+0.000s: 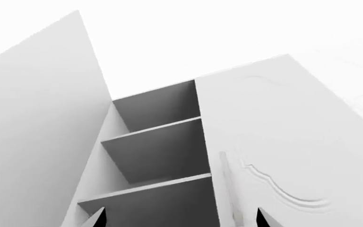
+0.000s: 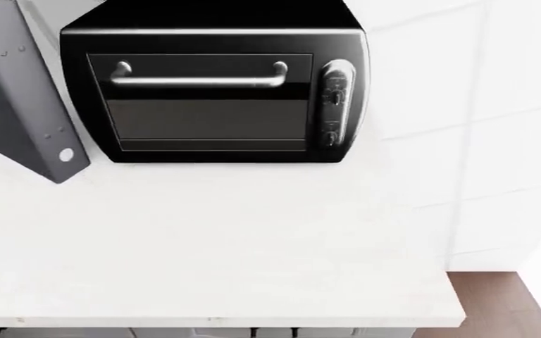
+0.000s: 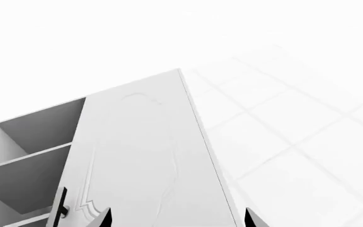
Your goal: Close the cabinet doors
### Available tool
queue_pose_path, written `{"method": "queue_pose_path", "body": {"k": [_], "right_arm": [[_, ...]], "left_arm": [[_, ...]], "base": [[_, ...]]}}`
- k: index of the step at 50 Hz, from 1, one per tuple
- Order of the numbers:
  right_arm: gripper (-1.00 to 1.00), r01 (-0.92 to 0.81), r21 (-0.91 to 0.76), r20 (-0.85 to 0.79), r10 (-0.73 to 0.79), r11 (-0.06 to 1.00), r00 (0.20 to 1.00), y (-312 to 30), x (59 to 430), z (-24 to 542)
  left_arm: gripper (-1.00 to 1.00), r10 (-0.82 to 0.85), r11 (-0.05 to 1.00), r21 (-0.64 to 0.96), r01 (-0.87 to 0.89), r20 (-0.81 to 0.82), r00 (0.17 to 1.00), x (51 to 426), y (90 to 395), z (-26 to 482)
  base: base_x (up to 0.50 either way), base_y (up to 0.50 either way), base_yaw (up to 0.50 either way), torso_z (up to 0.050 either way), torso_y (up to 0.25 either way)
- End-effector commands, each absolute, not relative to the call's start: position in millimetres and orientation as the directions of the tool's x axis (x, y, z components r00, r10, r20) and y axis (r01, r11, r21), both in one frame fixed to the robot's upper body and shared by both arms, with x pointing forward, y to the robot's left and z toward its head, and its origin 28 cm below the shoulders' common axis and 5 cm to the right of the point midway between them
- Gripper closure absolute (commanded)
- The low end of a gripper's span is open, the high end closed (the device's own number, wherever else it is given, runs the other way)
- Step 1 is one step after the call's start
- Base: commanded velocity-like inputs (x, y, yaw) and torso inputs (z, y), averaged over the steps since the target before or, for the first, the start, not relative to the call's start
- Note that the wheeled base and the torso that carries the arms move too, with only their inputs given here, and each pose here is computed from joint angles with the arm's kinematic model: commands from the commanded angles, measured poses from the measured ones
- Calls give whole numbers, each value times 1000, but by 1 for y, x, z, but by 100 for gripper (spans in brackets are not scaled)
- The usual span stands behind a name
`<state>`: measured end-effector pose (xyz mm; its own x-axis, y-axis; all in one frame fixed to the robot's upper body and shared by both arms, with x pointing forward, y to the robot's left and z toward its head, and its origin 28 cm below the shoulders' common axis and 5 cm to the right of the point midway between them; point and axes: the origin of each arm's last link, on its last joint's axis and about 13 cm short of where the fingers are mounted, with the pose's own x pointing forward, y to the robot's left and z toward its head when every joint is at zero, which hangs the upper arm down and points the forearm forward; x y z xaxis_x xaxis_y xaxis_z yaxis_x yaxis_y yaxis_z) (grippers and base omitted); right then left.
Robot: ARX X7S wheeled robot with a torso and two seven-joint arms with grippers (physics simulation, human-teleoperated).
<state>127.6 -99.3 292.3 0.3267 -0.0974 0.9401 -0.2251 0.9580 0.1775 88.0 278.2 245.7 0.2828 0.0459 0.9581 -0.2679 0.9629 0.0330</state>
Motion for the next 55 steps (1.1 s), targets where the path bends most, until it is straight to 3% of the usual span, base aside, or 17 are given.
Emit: {"method": "queue_pose_path", "body": {"k": [1,8,42,55], "right_arm": [[-100,-221,190,936,-109,956,334,-101,128,291],[-100,-224,192,936,-109,955,334,-101,129,291],[-100,-223,201,936,-120,954,332,-101,129,291],[-100,-246,217,940,-135,945,313,-102,129,290]], "left_arm": [[-100,116,956,-44,-291,964,237,80,289,258],[-100,173,956,-108,-272,958,229,81,300,259],[-100,145,965,-89,-248,965,219,79,295,258],[-100,143,966,-86,-245,964,223,80,295,257]], "base": [[0,500,0,0,0],[0,500,0,0,0],[3,500,0,0,0],[187,359,0,0,0]]}}
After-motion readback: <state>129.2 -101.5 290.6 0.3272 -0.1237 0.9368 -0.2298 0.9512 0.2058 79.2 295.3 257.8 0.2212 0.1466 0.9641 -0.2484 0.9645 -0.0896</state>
